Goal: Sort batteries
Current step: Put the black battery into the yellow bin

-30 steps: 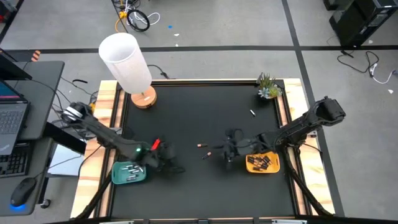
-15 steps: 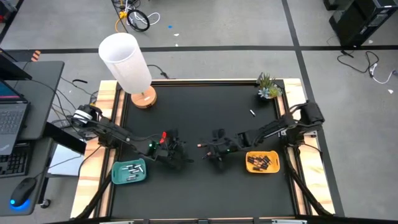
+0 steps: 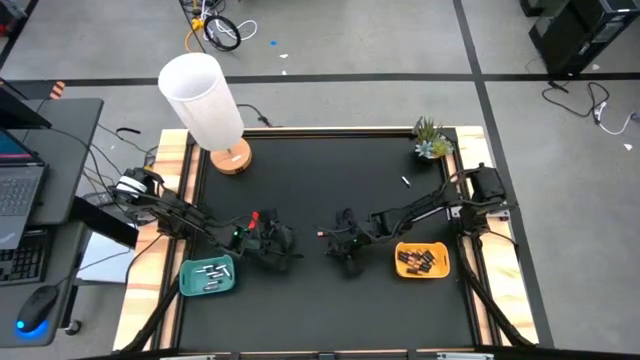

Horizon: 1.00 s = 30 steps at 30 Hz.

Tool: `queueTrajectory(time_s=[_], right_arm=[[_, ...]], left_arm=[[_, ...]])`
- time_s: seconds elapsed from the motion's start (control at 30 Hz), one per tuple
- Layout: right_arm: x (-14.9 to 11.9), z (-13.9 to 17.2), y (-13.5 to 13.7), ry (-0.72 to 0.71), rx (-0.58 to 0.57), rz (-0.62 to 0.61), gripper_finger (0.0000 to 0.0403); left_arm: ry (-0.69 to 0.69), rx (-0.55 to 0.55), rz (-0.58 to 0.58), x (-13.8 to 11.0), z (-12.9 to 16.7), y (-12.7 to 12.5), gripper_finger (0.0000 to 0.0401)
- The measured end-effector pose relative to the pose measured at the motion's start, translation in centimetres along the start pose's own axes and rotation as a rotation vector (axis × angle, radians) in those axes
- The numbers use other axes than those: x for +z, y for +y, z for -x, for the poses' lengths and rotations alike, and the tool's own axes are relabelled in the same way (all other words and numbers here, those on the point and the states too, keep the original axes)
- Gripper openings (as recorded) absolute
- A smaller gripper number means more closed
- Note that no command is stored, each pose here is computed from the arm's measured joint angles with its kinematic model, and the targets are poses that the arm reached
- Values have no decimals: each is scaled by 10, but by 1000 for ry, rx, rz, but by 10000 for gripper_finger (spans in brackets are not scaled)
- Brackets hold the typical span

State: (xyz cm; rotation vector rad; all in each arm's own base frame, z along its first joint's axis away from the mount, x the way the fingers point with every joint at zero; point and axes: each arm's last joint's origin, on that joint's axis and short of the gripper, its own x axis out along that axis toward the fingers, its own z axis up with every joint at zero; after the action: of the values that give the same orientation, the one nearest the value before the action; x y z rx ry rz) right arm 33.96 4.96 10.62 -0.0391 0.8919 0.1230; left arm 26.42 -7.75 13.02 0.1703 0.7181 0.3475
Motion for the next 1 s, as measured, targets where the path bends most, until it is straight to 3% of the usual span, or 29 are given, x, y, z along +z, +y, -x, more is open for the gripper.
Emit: queueTrajectory(time_s=[0.17, 0.3, 0.4, 0.57, 0.67, 0.8, 1.0], right_arm=[[2, 9, 0, 8, -7, 4, 29], [8, 33, 0, 21, -6, 21, 27], [33, 77, 0, -16, -36, 36, 27], [41, 159, 11, 70, -112, -34, 27], [25, 201, 23, 164, -149, -169, 27], [-9, 229, 47, 260, -194, -370, 32], [-53, 220, 74, 342, -253, -566, 33]], left_arm=[[-82, -16, 5, 9, 0, -2, 160], [-175, 8, -34, 19, 2, -2, 160], [-246, 43, -85, 28, 2, -1, 160], [-356, 92, -128, 43, 1, 8, 160], [-399, 122, -101, 50, -1, 15, 160], [-439, 161, -52, 56, -5, 28, 160], [-477, 213, 22, 64, -15, 55, 160]])
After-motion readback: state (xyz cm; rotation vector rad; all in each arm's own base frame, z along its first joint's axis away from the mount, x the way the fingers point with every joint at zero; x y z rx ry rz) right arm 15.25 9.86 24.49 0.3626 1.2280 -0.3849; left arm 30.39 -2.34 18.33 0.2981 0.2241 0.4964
